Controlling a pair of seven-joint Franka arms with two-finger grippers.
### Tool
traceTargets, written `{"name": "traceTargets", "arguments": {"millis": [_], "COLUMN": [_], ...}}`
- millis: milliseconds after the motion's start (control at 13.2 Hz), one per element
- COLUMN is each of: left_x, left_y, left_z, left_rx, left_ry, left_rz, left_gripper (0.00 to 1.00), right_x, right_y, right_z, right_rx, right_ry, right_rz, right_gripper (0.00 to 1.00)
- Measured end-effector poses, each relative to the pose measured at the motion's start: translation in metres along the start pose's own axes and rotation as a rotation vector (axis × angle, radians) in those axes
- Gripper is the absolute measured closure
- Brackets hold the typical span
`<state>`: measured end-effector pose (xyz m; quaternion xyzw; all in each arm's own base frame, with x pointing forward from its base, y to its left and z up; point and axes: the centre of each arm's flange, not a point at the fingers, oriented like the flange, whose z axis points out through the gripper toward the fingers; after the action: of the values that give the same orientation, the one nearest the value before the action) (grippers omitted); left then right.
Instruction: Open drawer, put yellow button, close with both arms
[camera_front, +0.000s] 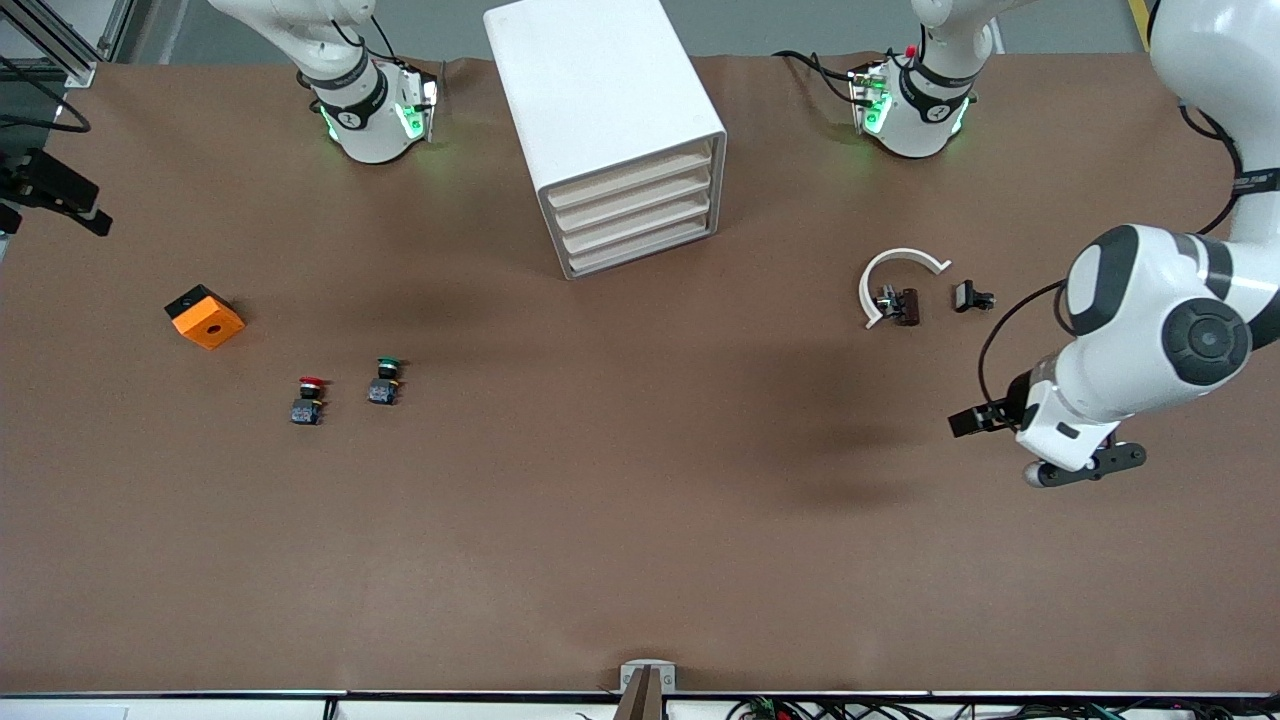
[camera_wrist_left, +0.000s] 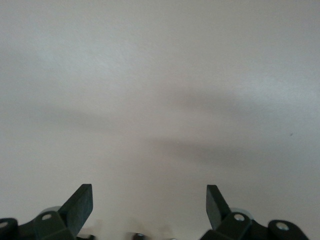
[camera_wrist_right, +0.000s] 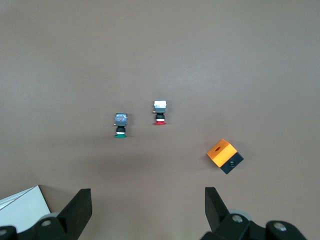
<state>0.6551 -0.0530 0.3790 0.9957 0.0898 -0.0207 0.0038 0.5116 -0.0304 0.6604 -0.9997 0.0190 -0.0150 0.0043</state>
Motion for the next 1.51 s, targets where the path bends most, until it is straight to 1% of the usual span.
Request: {"name": "traceTargets", "arguments": {"millis": [151,303,530,681,984,1060,1363,1514], "left_x": [0.001,0.002,-0.001,-0.009,-0.045,-0.057,-0.112,-0.132], "left_y": [-0.011,-0.022,-0.042,-0.055,-0.058,-0.060,-0.071,-0.075], "left_z": [-0.007,-0.014,-0.023,-0.037,-0.074,-0.091,-0.171,-0.197], "left_rx": [0.007,0.023,0.021,0.018,0.027,0.023,0.013,0.010], "left_ry": [0.011,0.020,0.017,0.026,0.060,0.074,0.086,0.086], "left_rz": [0.051,0.080,0.109,0.122,0.127,0.126,0.122,0.121], "left_gripper": [0.00,0.00,0.00,0.00,0.00,0.00,0.00,0.00], "right_x": [0.001,0.001,0.001,0.001,0.001,0.001,0.001,0.001], "right_y": [-0.014,-0.015,-0.007,0.006,0.010,0.007,0.002,0.003], "right_z": [0.000,0.000,-0.001,-0.001,-0.001,-0.001,0.000,0.000], "right_rx": [-0.001,-0.002,-0.003,-0.004,-0.003,-0.003,-0.003,-0.003], "right_ry": [0.006,0.010,0.011,0.011,0.011,0.011,0.012,0.012], "right_rz": [-0.018,-0.020,-0.032,-0.042,-0.046,-0.050,-0.059,-0.057], "right_gripper": [0.00,0.00,0.00,0.00,0.00,0.00,0.00,0.00]}}
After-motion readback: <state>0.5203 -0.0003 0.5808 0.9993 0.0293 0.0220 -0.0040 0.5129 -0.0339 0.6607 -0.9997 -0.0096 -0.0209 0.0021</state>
